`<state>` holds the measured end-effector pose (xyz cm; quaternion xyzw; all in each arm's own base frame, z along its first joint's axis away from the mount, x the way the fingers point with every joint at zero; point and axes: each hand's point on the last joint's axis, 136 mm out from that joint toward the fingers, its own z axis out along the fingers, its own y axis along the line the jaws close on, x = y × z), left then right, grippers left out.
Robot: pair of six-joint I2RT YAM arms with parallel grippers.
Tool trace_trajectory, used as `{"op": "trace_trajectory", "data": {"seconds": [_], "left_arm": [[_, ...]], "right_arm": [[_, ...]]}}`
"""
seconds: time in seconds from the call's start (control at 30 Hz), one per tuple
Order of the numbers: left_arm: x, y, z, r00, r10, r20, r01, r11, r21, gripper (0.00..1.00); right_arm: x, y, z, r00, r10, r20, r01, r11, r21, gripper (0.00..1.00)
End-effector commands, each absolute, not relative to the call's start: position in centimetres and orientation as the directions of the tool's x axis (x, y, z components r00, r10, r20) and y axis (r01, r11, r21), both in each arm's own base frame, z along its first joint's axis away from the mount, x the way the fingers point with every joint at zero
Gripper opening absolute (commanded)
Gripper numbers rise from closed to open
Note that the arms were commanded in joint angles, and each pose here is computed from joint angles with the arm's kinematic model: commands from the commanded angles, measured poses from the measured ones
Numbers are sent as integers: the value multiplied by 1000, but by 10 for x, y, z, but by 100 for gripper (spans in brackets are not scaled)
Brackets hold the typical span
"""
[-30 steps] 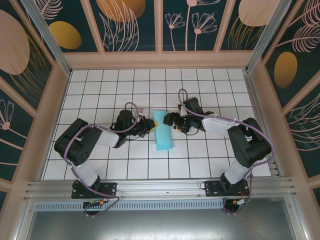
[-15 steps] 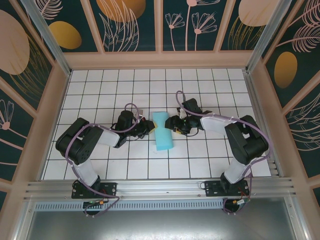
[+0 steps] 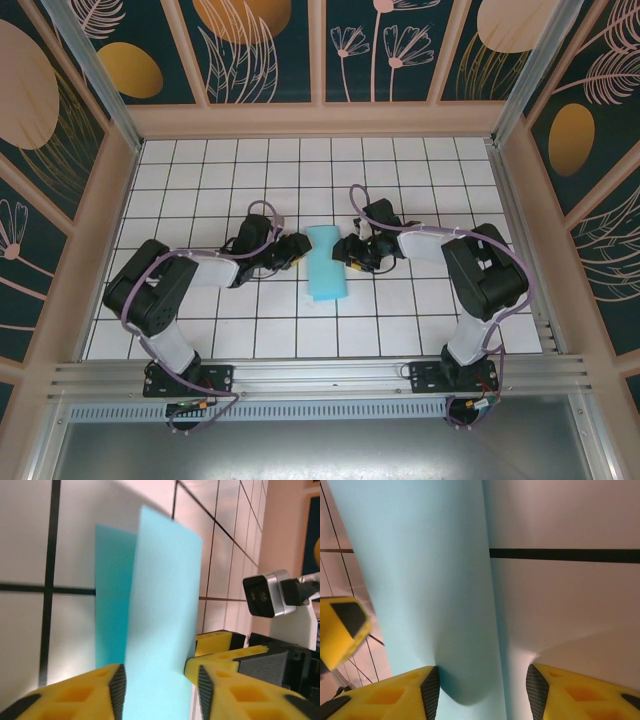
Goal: Fold a paper plane with a square sheet of paper (pick it up from the middle)
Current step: Fold the square sheet of paper in half at the center of the table.
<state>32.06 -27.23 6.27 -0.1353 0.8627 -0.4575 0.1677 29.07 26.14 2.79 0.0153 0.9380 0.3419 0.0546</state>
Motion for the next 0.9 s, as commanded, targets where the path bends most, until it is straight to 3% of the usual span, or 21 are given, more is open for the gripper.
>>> {"op": "trace_trajectory", "data": {"seconds": [0.0, 0.27, 0.37, 0.7, 0.87], "left_arm": [[331, -259, 81, -880, -377, -290, -33, 656, -754, 59], [339, -236, 103, -827, -391, -404, -23, 741, -672, 83], [341, -229, 107, -811, -393, -435, -22, 762, -647, 98], [345, -226, 112, -797, -370, -477, 2, 789, -615, 98], [344, -231, 112, -789, -398, -468, 16, 748, -664, 99]], "right_arm": [[291, 242, 4, -995, 77, -65, 29, 833, 552, 51], [291, 224, -13, -995, 76, -69, 38, 895, 445, 51], [290, 215, -23, -996, 63, -68, 32, 925, 380, 50], [291, 203, -45, -998, 35, -50, 19, 958, 286, 49], [281, 200, -55, -999, 0, -37, -10, 967, 255, 50]]}}
